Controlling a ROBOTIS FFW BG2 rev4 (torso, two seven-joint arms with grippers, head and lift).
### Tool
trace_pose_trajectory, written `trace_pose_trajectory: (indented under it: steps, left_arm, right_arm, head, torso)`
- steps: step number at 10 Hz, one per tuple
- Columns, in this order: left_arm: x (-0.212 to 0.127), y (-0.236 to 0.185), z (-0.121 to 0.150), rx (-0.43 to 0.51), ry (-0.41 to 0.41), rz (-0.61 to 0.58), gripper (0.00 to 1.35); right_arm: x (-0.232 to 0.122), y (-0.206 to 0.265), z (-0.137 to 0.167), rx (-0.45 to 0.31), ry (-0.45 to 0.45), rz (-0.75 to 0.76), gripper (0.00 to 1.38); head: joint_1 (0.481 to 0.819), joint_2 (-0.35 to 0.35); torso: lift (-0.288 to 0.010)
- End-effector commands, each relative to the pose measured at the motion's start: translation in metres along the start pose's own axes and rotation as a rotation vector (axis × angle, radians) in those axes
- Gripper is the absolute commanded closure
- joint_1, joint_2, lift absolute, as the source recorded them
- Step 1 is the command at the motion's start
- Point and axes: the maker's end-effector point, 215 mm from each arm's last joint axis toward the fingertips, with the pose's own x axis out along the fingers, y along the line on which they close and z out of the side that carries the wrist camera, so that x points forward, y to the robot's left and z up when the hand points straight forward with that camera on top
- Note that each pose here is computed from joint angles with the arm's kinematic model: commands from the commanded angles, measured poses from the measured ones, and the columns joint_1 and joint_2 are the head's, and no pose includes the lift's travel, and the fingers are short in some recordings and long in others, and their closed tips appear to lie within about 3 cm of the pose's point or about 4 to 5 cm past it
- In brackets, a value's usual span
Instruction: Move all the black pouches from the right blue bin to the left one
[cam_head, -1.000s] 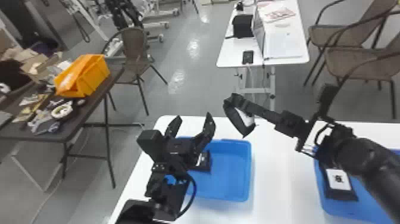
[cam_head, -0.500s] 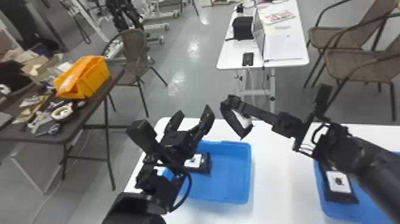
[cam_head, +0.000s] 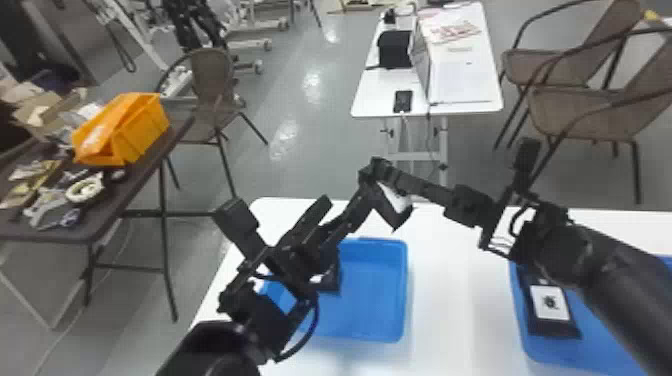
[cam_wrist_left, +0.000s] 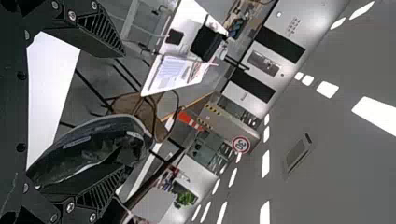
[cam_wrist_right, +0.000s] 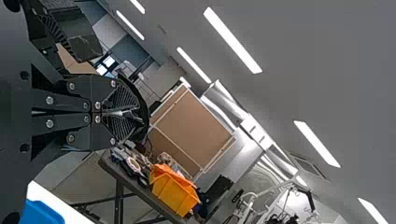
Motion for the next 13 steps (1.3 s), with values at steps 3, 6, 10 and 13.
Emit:
trace_pose_trajectory:
  steps: [3, 6, 10, 13]
  left_arm:
    - [0.008, -0.022, -0.021, -0.066, 0.088, -0.087, 0.18]
    - [0.011, -0.029, -0.031, -0.094, 0.124, -0.125, 0.18]
    - [0.017, -0.038, -0.04, -0.11, 0.153, -0.181, 0.25]
    - [0.016, -0.031, -0.046, -0.077, 0.189, -0.14, 1.22]
  right_arm:
    - [0.003, 0.001, 0.009, -0.02, -0.003, 0.006, 1.27]
    - [0.005, 0.0, 0.005, -0.02, 0.008, 0.004, 1.27]
    - [0.009, 0.002, 0.004, -0.03, 0.023, 0.009, 1.27]
    - [0.008, 0.002, 0.004, -0.032, 0.017, 0.01, 1.27]
  head:
    - [0.688, 0.217]
    - [0.692, 0.2]
    - [0.695, 0.189]
    - [0.695, 0.189]
  torso:
    - [0.01]
    - [0.01]
    - [0.01]
    - [0.01]
